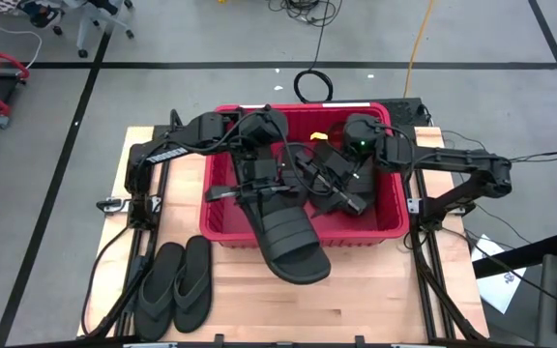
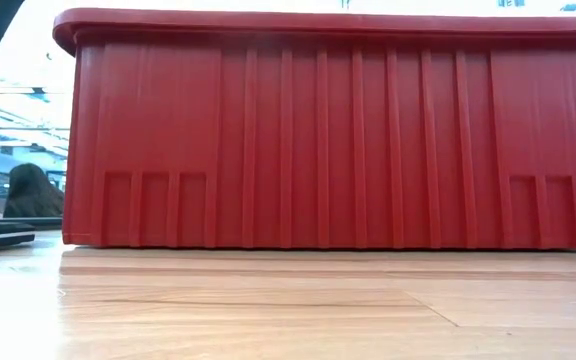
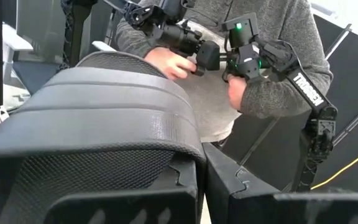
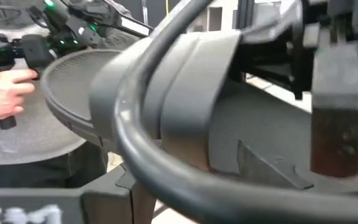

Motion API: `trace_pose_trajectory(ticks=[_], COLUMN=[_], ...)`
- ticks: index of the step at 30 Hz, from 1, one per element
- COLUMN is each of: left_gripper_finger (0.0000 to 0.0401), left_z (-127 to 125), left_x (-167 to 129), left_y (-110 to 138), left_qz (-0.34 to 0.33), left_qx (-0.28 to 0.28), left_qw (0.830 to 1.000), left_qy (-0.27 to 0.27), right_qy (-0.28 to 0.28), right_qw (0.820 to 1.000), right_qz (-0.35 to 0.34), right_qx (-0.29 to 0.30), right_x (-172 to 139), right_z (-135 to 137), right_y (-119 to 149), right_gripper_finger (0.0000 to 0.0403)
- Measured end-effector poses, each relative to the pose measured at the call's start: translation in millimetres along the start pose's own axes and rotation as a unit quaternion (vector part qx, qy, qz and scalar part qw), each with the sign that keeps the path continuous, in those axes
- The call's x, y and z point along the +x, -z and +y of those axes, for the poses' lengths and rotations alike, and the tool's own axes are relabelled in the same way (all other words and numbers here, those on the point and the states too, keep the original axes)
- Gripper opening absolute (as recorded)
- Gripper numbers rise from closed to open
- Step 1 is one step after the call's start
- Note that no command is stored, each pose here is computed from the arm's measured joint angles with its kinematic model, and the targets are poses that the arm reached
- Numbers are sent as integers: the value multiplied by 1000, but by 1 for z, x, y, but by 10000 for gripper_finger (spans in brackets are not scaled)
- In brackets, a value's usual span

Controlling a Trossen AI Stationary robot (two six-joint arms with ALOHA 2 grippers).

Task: Pick and place slides into bin
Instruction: Put the black slide into the red container

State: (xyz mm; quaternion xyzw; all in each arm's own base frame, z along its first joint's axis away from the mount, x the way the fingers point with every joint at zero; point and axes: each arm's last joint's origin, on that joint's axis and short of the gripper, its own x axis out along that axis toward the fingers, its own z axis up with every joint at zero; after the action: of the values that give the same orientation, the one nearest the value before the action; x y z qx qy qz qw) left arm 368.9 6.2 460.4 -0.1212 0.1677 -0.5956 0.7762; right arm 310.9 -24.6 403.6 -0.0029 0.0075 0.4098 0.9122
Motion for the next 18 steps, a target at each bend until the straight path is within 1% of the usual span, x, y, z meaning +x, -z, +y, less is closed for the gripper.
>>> trace_pose_trajectory(ticks=[4,8,11,14,18], left_gripper_finger=[0,0,0,0,0], left_z=[0,0,1,1,1], left_x=[0,0,0,0,4], left_y=[-1,-1,-1,-1,-7], left_qz=[-1,-1,0,1,-5], left_qx=[-2,-21,-28,-30,-39], left_qw=[1000,1000,1000,999,999], left_qy=[0,0,-5,-11,-9], right_qy=[-26,-55,-54,-50,-19], right_qw=[1000,998,998,999,1000], right_qz=[-8,-11,-11,-13,-3], right_qx=[11,26,24,7,11], right_x=[-2,-5,-5,-5,-9], right_z=[0,0,0,0,-4], right_y=[-2,-4,-4,-5,-1], right_gripper_finger=[199,199,199,199,199])
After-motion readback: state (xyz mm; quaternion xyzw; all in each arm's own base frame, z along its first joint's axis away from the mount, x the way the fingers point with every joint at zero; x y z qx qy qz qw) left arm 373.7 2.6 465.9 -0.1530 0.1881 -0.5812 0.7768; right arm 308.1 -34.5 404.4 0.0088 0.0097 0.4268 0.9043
